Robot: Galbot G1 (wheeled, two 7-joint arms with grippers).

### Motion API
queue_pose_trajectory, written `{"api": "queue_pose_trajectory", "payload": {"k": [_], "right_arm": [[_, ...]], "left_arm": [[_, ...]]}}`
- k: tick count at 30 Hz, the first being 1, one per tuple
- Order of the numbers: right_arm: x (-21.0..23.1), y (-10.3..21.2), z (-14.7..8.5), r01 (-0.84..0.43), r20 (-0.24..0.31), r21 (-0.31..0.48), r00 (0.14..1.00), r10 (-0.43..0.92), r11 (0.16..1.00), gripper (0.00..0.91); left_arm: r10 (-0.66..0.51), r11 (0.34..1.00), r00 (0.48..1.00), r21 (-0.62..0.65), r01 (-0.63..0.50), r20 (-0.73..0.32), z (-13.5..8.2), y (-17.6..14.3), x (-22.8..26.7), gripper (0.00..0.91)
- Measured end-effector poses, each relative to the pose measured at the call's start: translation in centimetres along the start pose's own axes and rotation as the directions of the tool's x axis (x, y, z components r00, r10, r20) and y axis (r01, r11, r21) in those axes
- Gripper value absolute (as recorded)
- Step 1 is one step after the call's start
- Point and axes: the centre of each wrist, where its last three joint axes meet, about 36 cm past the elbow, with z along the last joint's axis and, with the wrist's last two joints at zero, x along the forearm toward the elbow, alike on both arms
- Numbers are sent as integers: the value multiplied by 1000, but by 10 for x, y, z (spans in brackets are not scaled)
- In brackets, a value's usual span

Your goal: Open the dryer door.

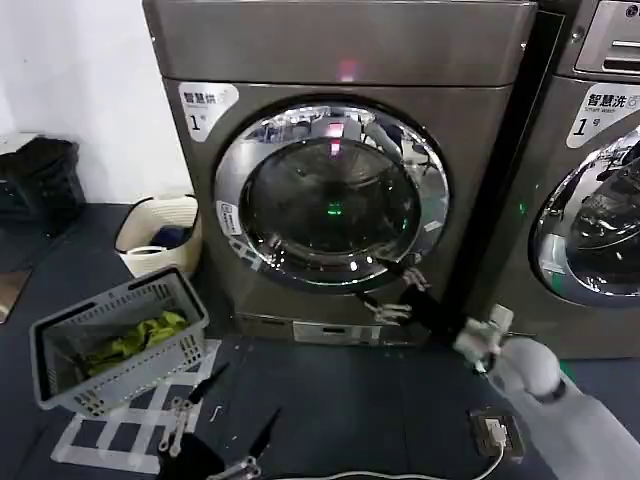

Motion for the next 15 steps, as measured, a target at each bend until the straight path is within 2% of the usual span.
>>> {"api": "queue_pose_trajectory", "payload": {"k": [15], "right_arm": [[-98, -27, 10, 42, -52, 4, 998, -42, 999, 907]], "left_arm": [[-27, 999, 1000, -22, 27, 0, -4, 5, 1, 907]]}}
